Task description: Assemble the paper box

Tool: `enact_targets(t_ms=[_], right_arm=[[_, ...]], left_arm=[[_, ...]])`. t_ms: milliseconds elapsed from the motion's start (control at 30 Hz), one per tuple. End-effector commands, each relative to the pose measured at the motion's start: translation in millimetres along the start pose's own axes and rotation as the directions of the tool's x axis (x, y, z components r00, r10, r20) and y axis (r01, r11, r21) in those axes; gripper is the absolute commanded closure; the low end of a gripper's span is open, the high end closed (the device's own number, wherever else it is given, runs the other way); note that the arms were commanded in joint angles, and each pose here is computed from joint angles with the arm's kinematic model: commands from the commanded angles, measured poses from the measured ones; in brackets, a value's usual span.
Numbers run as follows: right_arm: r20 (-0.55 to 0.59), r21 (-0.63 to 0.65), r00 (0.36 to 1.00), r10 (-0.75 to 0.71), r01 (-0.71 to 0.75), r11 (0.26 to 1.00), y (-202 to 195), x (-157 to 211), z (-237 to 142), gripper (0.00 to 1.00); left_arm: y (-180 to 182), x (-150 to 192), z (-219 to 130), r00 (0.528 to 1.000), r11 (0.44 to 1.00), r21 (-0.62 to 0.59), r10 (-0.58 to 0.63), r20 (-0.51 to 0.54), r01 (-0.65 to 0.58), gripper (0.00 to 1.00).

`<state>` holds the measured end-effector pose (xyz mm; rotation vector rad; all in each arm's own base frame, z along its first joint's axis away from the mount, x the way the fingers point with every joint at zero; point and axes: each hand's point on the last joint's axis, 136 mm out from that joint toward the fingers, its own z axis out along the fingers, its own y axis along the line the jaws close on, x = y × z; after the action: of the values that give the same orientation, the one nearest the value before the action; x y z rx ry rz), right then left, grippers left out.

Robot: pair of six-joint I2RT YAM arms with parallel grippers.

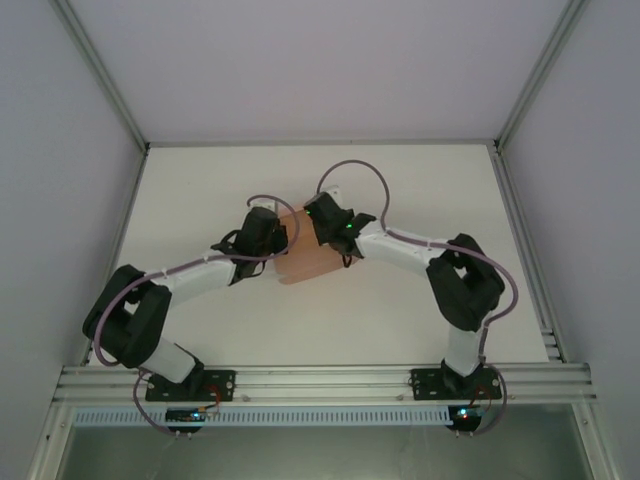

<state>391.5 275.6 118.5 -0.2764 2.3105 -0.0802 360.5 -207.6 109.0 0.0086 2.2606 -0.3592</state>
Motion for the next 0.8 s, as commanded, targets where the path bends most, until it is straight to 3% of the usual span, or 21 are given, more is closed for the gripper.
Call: enact_targets(t_ms=[0,133,200,267,333,467,667,767], right_arm=[[0.044,0.296,0.999,0.028,-0.040,0.954,-42.2,-3.0,-1.6,1.00],[0.051,0.317,0.997,0.064,-0.077,0.945,-47.2,-1.8,3.7,1.00],[0.058,0.239,0.997,0.060,-0.072,0.968,-37.7,-3.7,8.3,0.98],[0.082,0.124,0.995,0.051,-0.061,0.990,-26.8,-7.2,8.6,0.85],[0.104,0.010,0.994,0.045,-0.046,0.999,-17.5,-12.2,3.9,0.81],[0.134,-0.105,0.990,0.033,-0.018,0.994,-12.3,-20.2,-6.6,0.81],[0.140,-0.119,0.990,0.021,-0.004,0.993,-15.0,-25.0,-11.7,0.79],[0.134,-0.111,0.990,0.036,-0.021,0.994,-19.5,-23.5,-8.2,0.85]], left_arm=[[-23.6,-13.8,-7.5,1.000,0.999,0.045,-0.020,0.022,0.019,1.00],[-19.6,-15.5,-7.9,0.998,0.998,0.021,-0.054,0.029,0.053,1.00],[-18.9,-14.2,-7.6,0.999,0.999,0.018,-0.048,0.022,0.048,1.00],[-17.9,-13.0,-7.6,0.999,0.999,0.012,-0.040,0.017,0.040,1.00],[-17.2,-11.9,-7.6,0.999,0.999,0.010,-0.035,0.014,0.035,1.00],[-17.9,-9.0,-6.0,1.000,1.000,0.016,-0.023,0.003,0.023,1.00],[-18.6,-3.0,-2.9,1.000,1.000,0.020,-0.018,-0.018,0.018,1.00],[-19.5,-2.4,-3.4,1.000,1.000,0.025,-0.017,-0.021,0.017,1.00]])
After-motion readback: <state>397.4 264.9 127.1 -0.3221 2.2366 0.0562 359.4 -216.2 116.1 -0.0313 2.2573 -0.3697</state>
